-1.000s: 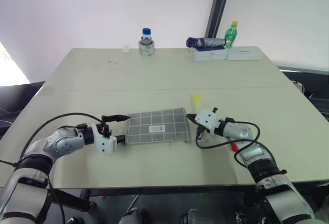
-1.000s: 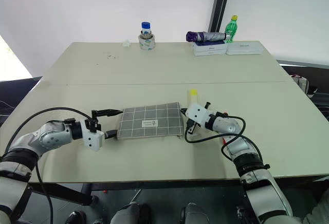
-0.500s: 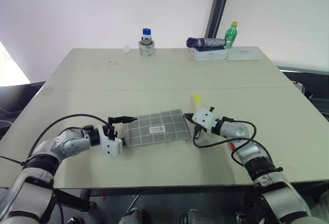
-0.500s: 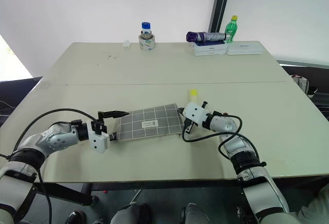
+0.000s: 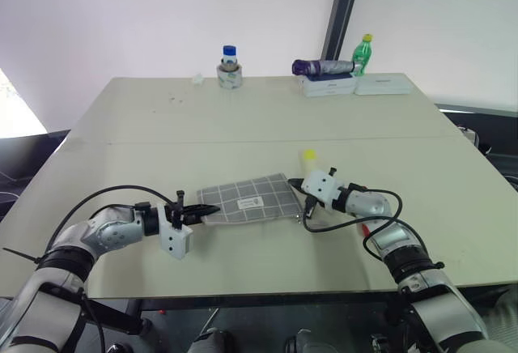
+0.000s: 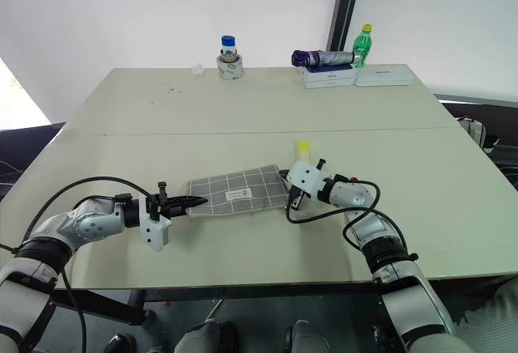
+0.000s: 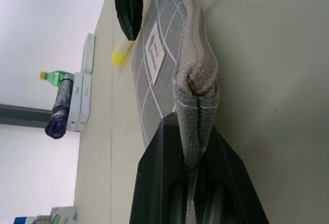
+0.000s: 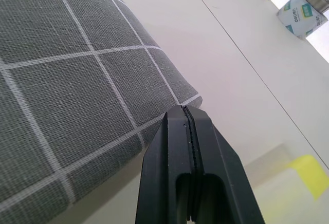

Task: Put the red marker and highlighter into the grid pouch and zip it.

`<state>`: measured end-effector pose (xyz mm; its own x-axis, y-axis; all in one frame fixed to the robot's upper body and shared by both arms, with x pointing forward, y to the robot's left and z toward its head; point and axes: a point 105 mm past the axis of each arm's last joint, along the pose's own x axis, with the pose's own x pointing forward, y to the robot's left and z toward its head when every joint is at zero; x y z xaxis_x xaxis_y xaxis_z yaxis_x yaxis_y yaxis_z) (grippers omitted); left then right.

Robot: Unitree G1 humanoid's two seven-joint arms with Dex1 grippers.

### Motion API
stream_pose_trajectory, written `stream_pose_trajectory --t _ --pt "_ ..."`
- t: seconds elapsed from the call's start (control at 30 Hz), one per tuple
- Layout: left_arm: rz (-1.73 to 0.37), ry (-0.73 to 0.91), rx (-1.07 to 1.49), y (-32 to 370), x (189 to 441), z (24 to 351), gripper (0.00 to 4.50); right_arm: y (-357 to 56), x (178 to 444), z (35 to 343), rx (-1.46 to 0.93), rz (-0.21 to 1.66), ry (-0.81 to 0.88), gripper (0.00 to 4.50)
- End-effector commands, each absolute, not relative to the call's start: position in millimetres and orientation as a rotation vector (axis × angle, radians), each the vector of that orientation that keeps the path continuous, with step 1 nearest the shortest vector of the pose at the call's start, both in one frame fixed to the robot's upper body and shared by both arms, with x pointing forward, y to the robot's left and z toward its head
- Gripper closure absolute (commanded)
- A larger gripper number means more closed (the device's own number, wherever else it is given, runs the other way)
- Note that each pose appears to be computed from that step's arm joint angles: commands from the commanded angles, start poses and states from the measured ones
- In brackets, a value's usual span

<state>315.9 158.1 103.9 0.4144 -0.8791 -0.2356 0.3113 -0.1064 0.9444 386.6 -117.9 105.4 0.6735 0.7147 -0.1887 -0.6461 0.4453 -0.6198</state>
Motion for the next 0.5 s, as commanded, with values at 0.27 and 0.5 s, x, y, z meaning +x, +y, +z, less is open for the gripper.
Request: stream_pose_trajectory --t 0.27,0.5 --pt "-1.013 -0.530 1.156 171 307 112 4.50 -135 367 183 -0.185 0.888 -0.226 1.63" --pt "-0.877 -0.522 1.030 177 306 123 4.50 -137 325 154 -0.189 0.984 -0.102 0.67"
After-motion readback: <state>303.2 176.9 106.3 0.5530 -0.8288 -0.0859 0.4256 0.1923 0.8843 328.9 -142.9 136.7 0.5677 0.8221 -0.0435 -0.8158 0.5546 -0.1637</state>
